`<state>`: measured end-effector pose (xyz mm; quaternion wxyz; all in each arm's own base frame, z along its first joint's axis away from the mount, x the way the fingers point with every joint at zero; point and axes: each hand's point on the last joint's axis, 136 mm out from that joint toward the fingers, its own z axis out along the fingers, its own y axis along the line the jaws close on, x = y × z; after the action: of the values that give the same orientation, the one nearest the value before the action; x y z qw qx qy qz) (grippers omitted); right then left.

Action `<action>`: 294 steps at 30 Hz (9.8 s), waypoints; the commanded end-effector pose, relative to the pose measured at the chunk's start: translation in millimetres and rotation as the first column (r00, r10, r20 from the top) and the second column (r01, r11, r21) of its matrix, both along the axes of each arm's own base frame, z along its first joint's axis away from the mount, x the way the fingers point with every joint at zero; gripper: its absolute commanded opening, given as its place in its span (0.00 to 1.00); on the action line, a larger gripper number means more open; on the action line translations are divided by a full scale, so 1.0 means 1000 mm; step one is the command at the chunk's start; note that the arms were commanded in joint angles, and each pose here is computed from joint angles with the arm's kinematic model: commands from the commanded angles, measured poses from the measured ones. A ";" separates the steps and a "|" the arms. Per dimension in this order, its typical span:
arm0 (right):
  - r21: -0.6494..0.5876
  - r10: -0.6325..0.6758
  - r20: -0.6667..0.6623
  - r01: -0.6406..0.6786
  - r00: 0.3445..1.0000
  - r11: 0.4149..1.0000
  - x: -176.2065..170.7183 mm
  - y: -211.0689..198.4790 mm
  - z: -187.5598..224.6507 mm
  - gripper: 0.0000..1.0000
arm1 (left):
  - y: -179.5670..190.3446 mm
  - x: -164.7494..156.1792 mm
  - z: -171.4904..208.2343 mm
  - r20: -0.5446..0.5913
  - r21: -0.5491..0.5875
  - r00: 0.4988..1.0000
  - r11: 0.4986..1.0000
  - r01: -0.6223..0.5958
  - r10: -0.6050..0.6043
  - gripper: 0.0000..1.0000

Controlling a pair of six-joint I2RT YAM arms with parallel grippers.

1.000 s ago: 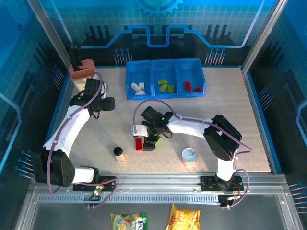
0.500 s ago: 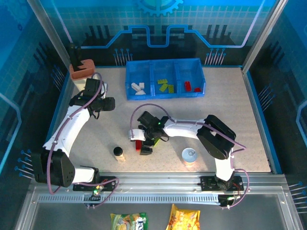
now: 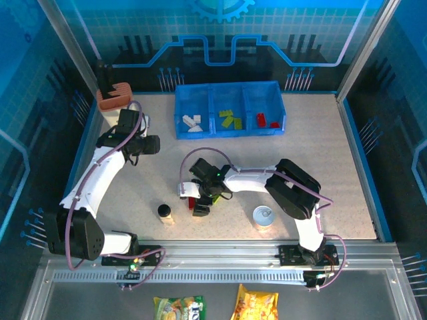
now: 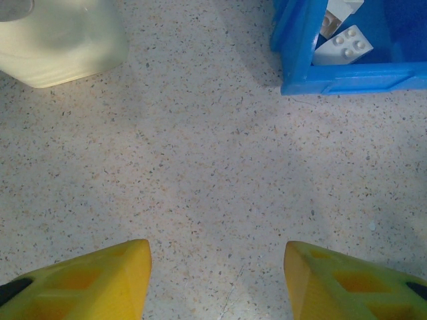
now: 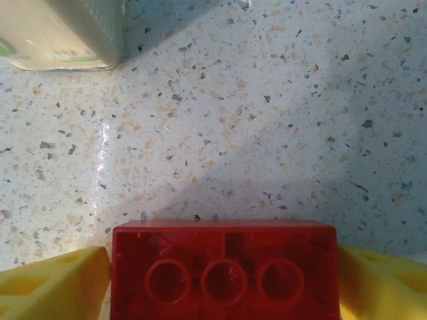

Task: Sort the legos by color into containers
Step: Pick up the lego from the bottom-center of the table, then place the lego in the container, then pick up the lego from the bottom-center of the table, then place the lego in the container.

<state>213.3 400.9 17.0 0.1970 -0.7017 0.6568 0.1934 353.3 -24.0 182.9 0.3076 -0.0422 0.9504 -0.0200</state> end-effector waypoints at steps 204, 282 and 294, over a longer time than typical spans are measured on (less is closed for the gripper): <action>-0.496 -0.717 0.038 0.637 0.696 0.591 0.010 -0.094 0.041 0.84 | -0.007 -0.003 0.003 0.020 -0.063 0.999 0.997 0.036 -0.035 0.59; -0.362 -0.919 -0.004 0.856 0.395 0.370 0.136 -0.132 0.062 0.60 | -0.005 -0.003 0.002 0.017 -0.052 0.999 0.998 0.033 -0.032 0.59; -0.220 -0.969 -0.083 0.944 0.231 0.244 0.207 -0.146 0.084 0.61 | -0.002 -0.004 0.002 0.019 -0.038 0.999 0.999 0.027 -0.027 0.59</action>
<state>402.0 251.5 92.4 0.1419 -0.1665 0.9750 0.0398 351.2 -31.0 185.7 0.3123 -0.0370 0.9479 -0.0504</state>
